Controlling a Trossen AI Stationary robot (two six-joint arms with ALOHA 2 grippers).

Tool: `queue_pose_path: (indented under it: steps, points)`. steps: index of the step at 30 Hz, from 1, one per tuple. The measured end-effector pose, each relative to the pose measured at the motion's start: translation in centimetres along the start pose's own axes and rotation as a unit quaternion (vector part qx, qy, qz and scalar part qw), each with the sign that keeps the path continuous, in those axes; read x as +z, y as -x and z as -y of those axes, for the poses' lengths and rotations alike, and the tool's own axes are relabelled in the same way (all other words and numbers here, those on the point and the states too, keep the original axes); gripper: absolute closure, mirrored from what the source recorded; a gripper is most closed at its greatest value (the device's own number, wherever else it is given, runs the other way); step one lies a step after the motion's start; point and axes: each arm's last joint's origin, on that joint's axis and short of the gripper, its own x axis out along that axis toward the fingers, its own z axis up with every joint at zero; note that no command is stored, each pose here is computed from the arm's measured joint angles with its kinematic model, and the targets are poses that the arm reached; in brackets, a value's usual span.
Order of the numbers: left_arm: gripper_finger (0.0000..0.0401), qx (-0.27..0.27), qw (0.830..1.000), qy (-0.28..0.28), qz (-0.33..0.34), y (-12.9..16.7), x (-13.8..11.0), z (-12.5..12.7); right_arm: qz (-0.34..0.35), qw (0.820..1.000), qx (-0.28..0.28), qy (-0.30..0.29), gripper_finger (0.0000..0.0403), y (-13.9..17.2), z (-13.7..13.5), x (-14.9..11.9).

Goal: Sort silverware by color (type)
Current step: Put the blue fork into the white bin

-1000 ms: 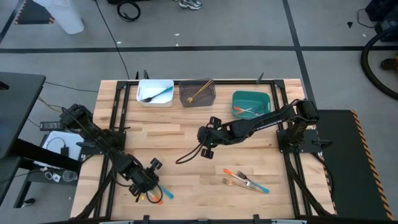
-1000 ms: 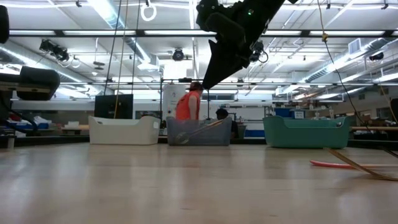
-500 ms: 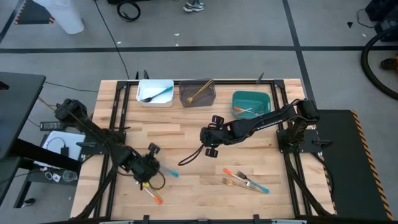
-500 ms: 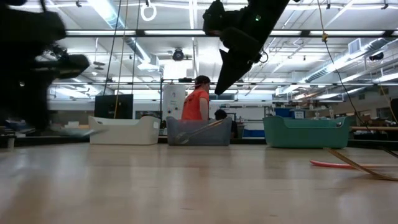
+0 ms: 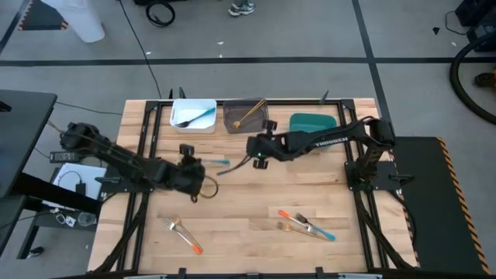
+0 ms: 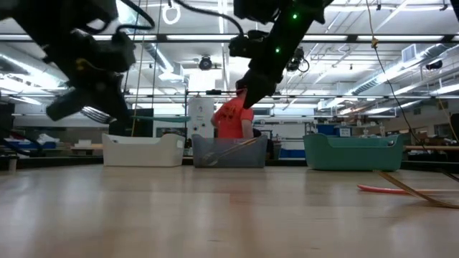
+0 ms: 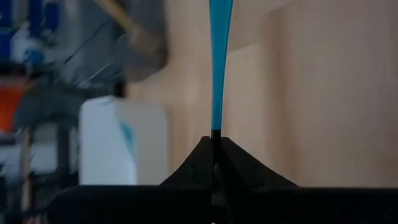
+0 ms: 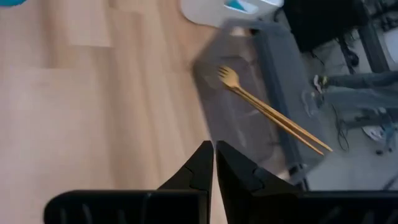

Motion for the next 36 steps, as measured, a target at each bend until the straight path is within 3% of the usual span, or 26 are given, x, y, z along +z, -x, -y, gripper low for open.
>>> queue_pose_path:
  steps: [5, 13, 17, 21, 36]
  points:
    - [0.0381, 0.038, 0.997, 0.052, -0.05, -2.4, -0.3, -2.4, -0.016, 1.0, -0.011, -0.008, 0.0373, -1.4, 2.1, -0.4]
    - [0.0381, 0.091, 0.976, 0.168, -0.103, -6.0, -1.4, -6.7, 0.013, 0.997, 0.078, 0.0, 0.0373, -2.9, 4.2, -0.4]
    - [0.0381, 0.081, 0.97, 0.198, -0.112, -7.5, -2.1, -8.6, 0.037, 0.988, 0.145, 0.024, 0.0373, -3.4, 4.9, -0.5]
    - [0.0381, 0.058, 0.961, 0.248, -0.105, -8.9, -3.0, -10.3, 0.05, 0.986, 0.153, 0.039, 0.0373, -4.0, 6.0, -0.6]
    - [0.0381, 0.056, 0.949, 0.282, -0.133, -11.3, -6.4, -14.9, 0.074, 0.981, 0.175, 0.028, 0.0373, -5.4, 8.9, -1.3]
